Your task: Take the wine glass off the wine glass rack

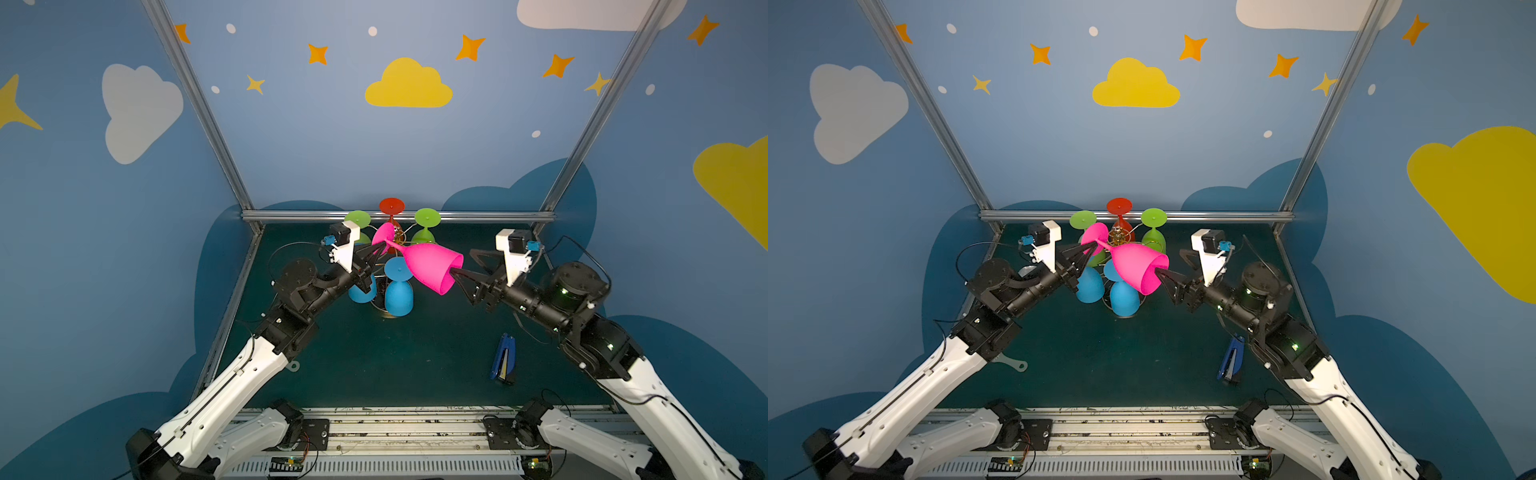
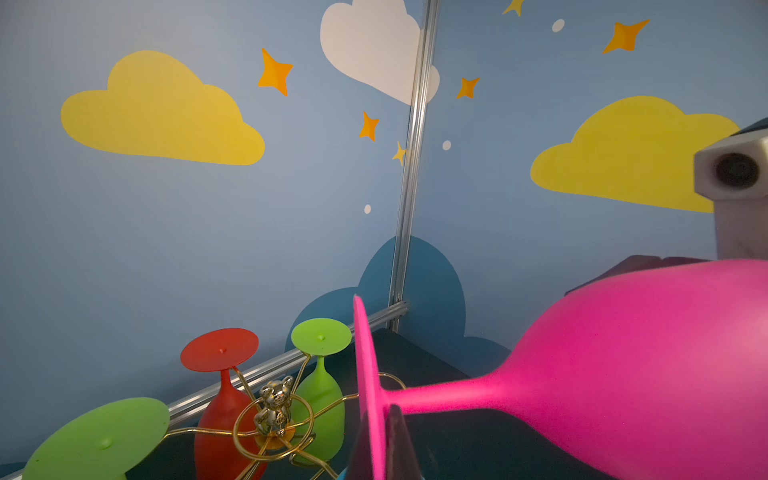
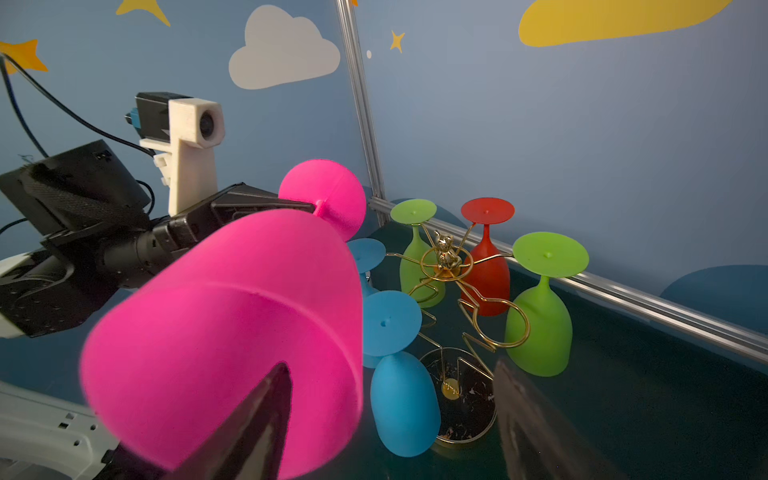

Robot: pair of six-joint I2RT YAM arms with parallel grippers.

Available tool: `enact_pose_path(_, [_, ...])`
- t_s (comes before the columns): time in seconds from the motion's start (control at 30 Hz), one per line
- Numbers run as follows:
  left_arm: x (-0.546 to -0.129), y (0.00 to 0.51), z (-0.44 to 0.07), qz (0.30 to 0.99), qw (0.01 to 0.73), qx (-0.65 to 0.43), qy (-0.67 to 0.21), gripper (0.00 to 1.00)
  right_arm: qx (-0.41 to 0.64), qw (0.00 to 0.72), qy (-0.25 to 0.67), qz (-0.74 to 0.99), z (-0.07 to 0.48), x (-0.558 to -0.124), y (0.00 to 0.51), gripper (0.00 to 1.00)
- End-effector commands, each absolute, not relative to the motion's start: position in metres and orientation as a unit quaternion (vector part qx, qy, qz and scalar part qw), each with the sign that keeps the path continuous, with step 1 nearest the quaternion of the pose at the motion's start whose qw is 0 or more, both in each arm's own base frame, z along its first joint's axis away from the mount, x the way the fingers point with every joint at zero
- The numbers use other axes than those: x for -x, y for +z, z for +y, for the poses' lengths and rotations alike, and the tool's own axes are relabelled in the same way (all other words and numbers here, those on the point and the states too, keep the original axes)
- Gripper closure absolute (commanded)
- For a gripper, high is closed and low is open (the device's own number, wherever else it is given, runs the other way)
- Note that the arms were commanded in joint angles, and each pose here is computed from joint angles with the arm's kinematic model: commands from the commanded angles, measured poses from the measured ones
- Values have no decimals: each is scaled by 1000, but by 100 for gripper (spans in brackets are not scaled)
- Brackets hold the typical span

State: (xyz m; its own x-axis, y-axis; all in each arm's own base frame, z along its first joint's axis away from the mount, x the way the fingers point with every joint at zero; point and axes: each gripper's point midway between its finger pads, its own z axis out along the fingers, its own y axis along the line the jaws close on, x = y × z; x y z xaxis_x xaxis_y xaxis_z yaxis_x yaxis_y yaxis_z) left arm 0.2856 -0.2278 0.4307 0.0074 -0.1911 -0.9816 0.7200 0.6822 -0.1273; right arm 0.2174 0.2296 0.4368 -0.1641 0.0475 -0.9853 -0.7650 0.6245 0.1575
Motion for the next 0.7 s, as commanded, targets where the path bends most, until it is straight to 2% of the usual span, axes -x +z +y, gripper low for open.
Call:
enact_pose_path(0.0, [-279,439,-226,608,681,-216,-346,97,262,604,364,659,235,-219,459,34])
enact_pose_path(0.3, [-286,423,-226,628,669,-219,-331,94,262,591,381,661,247,-225,455,78])
enact_pose_path(0.37, [-287,423,-226,629,669,-218,-330,91,263,590,384,660,247,-224,455,95])
enact_pose_path(0.4, [-288,422,-226,631,668,-218,-329,90,263,590,385,659,246,-223,456,100])
enact_pose_path(0.47, [-290,422,-225,632,669,-214,-326,87,260,591,385,660,245,-222,458,100])
enact_pose_path(0.53, [-291,422,-222,634,672,-208,-320,79,258,593,383,659,242,-221,460,100])
enact_pose_path(0.63, [-295,424,-213,638,682,-192,-300,40,248,608,362,662,231,-220,465,100])
enact_pose_path(0.67, [-295,426,-209,640,687,-187,-290,32,243,616,345,665,223,-221,467,100])
